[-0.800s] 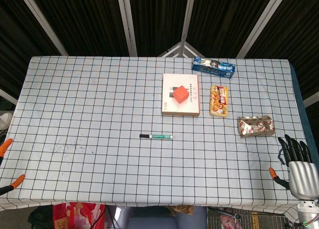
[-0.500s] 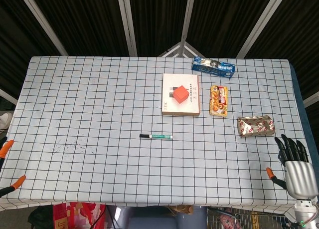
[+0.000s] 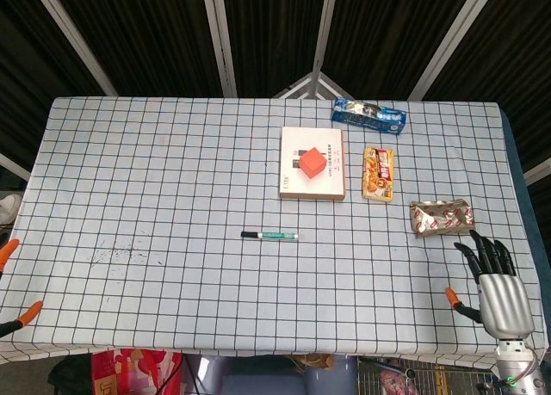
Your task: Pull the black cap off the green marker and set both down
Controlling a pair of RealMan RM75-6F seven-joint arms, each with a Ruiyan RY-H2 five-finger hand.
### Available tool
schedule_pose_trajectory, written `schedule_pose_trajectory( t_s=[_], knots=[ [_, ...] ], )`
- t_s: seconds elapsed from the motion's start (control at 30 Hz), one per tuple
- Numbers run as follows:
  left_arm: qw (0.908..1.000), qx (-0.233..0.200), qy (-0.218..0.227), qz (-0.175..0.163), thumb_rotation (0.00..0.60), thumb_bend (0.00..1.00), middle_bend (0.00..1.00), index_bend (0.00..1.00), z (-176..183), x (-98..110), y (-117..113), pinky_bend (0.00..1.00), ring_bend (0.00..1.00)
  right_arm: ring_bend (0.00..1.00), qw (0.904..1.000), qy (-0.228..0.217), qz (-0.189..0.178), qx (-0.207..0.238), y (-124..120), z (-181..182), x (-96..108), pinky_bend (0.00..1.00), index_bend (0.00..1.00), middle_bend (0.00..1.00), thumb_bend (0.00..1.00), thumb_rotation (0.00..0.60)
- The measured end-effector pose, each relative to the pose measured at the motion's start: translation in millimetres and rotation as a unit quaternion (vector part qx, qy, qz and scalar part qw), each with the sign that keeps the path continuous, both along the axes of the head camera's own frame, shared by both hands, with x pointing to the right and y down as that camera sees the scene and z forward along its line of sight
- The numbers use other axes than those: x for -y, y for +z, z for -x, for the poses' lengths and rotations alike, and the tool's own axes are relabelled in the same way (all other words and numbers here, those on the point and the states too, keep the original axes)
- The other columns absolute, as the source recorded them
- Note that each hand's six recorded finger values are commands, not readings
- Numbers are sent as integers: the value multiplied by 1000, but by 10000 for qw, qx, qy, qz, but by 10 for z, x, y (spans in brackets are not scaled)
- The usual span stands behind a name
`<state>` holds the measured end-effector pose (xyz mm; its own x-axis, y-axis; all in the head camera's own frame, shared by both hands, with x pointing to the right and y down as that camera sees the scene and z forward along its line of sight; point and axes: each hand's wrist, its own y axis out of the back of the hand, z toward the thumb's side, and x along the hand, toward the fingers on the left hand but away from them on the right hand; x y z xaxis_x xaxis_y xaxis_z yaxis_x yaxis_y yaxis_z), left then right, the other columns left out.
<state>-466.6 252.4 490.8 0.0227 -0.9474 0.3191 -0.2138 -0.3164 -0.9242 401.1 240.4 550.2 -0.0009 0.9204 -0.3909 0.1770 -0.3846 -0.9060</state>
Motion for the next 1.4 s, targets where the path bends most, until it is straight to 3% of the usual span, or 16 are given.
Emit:
schedule_pose_trajectory(
  t_s=[0.33,0.73,1.4],
  knots=[
    [9999,49,129,3,600,272,0,45,-102,19,53,38,0,77,9982,-254,177,506,142,526,272,61,335,20,293,600],
    [9996,272,38,104,600,272,0,46,72,-11,149,37,0,77,9925,-468,756,835,562,1561,742,61,407,21,294,600],
    [9984,515,-120,194,600,272,0,45,262,59,273,31,0,77,9860,-748,1234,837,1216,2544,1002,61,400,20,294,600]
  ],
)
